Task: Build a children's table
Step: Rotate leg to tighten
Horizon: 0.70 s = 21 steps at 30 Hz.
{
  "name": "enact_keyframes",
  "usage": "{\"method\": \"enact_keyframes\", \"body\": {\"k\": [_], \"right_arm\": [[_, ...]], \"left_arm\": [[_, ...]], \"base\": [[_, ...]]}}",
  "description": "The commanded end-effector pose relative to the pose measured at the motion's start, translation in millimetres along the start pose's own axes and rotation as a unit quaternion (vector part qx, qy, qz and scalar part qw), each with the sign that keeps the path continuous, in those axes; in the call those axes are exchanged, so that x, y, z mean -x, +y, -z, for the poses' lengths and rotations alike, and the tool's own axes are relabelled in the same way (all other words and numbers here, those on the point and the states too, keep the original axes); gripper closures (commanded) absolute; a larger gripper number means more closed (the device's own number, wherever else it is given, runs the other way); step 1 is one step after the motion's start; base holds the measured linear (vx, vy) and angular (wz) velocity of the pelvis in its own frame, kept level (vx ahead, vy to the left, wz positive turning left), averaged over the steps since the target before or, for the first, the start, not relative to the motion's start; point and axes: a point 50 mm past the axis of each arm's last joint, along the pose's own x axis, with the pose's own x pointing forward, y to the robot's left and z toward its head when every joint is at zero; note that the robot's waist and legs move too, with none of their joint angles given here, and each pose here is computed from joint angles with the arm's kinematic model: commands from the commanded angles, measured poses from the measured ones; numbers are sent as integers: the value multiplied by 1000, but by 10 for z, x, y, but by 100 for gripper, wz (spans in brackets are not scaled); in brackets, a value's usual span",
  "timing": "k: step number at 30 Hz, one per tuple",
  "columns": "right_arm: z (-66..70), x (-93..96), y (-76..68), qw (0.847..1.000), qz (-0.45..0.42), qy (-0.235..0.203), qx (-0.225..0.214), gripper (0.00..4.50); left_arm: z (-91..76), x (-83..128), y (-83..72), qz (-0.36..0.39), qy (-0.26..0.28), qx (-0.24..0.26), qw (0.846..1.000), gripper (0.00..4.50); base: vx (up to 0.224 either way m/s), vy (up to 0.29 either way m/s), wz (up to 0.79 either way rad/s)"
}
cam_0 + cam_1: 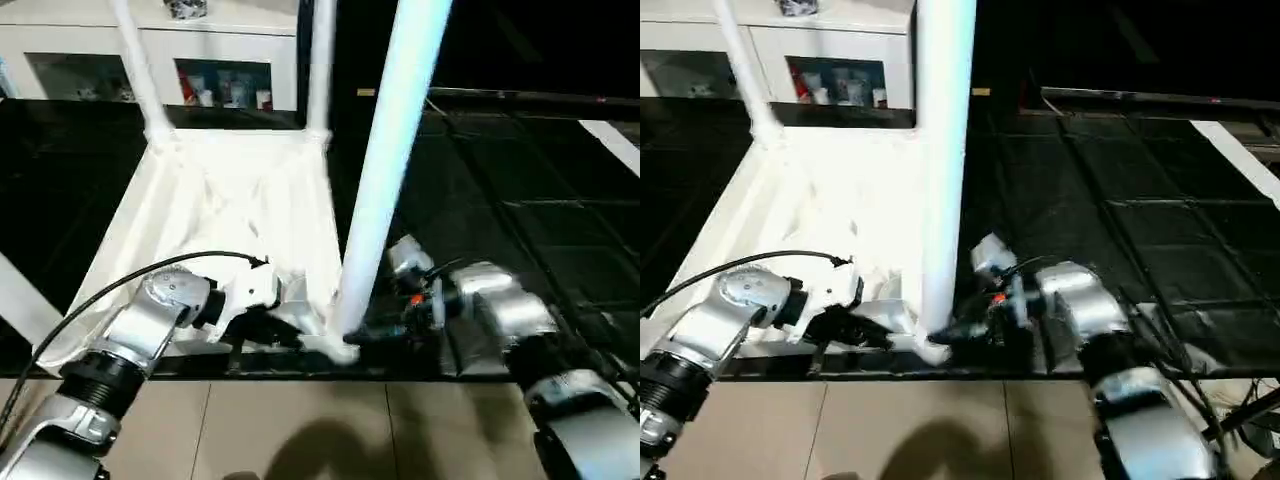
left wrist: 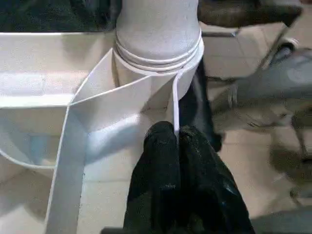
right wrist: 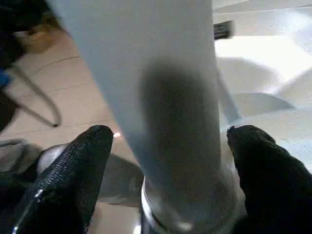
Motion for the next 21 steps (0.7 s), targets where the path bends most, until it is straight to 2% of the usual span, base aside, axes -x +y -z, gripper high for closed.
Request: {"method": "enact_keyframes", "body": {"k": [1, 14, 21], "right_arm": [[-50, 23, -5, 1000, -11, 10, 10, 84], [-46, 9, -1, 999, -27, 13, 11, 194], [-20, -25, 24, 999, -36, 3, 4, 218]], "left_arm": [[-10, -159, -106, 69, 25, -23, 997, 450], [-17, -149, -67, 68, 24, -25, 997, 450], [-9, -160, -25, 45, 6, 2, 999, 450]], "base": [[0, 0, 0], [0, 0, 0], [0, 0, 0]]}}
